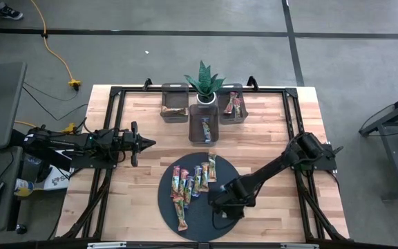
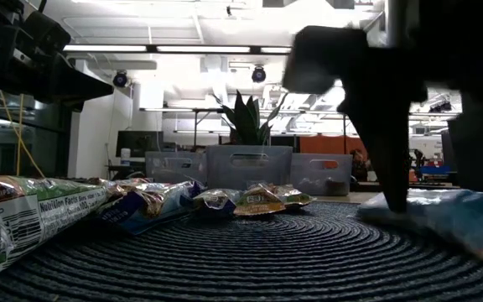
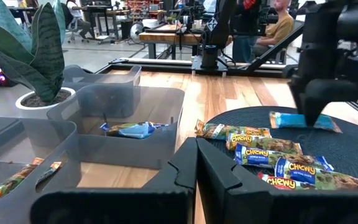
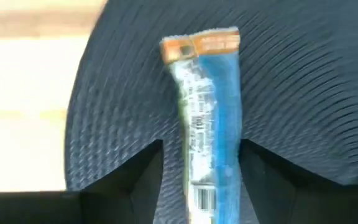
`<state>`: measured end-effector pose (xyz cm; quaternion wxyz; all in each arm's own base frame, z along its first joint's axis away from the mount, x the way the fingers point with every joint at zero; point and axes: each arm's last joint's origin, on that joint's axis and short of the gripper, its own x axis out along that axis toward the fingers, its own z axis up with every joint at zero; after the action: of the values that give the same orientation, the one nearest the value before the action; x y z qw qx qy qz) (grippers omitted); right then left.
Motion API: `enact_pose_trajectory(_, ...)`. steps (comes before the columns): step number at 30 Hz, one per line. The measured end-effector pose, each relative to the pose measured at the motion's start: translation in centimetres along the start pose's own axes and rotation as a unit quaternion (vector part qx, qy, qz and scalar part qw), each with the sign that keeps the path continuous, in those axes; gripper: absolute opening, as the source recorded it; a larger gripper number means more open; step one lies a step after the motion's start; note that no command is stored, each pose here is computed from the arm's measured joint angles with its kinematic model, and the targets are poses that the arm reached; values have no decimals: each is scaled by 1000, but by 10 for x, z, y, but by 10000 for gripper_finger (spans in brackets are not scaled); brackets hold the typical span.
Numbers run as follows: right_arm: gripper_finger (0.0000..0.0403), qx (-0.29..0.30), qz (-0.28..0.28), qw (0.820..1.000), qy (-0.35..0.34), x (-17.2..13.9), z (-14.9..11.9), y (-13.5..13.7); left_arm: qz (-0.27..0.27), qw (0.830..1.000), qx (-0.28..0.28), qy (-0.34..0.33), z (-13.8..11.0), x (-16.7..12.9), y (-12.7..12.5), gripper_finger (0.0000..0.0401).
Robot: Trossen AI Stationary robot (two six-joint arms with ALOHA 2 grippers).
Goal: Pick and place Granola Bars by type
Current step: Put the yellow granola bar into the left black bin
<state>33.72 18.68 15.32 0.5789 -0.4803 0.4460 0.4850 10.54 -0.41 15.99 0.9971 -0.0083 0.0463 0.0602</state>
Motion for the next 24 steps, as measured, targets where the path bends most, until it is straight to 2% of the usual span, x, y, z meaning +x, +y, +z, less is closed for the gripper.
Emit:
enact_pose_trajectory(10,193,0,-1,1000,1,10,-4,6,0,1000,0,0,0,0,0,1)
enact_pose_trajectory(18,191,31,-13,999,-14,10,-4,2,0,1000,0,0,0,0,0,1)
enact_pose_trajectory(24,168,34,-11,999,-12,11,-4,2,0,1000,0,0,0,0,0,1)
